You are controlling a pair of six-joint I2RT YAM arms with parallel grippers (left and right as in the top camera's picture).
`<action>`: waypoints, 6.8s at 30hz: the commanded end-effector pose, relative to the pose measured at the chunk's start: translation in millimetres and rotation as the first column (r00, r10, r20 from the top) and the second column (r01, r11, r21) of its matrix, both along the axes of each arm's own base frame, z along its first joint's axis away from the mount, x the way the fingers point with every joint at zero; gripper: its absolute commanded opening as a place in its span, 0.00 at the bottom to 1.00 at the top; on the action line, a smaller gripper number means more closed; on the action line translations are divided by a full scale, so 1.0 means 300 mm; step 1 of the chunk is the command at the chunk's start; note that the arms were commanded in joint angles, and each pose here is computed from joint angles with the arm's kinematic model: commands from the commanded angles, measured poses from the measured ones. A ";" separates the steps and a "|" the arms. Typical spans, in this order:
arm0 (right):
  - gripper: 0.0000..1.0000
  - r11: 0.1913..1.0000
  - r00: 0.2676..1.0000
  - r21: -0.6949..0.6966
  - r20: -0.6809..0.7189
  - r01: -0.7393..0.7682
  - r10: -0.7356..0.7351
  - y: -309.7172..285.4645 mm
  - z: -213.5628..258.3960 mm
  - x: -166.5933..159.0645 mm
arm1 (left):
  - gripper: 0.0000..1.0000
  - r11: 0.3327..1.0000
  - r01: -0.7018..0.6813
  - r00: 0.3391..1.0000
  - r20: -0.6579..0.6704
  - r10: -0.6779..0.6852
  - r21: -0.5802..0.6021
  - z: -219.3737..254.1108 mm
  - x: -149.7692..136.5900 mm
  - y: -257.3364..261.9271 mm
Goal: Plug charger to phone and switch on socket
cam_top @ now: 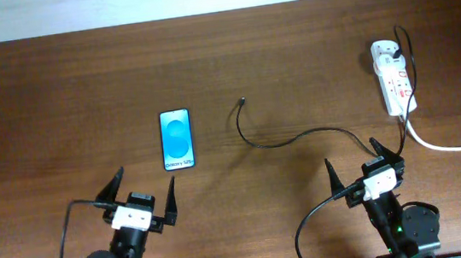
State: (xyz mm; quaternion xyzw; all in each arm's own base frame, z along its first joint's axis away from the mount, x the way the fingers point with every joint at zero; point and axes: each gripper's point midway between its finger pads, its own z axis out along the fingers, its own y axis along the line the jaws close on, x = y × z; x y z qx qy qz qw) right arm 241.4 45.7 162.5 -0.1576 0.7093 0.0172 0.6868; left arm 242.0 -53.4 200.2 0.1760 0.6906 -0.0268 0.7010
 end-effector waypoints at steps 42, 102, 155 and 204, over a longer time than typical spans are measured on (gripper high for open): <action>0.98 1.000 1.000 0.015 -0.008 -0.024 0.024 0.016 -0.008 -0.004 | 0.99 0.927 0.297 0.843 -0.392 -0.367 -0.230 0.177 0.361 -0.217; 0.98 0.961 0.516 0.274 -0.820 -0.023 0.246 0.172 0.411 0.230 | 0.99 0.954 -0.164 0.007 -0.967 0.255 0.251 -0.529 0.604 -0.081; 0.98 0.965 0.459 0.261 -0.858 0.001 0.232 0.168 0.350 0.248 | 0.83 0.925 -0.182 -0.104 -0.942 0.319 0.333 -0.743 0.521 -0.142; 0.94 0.857 0.373 0.419 -0.878 0.300 0.299 0.462 0.213 0.452 | 0.00 0.513 -0.856 -0.363 -0.777 -0.514 0.061 -0.121 0.563 -0.554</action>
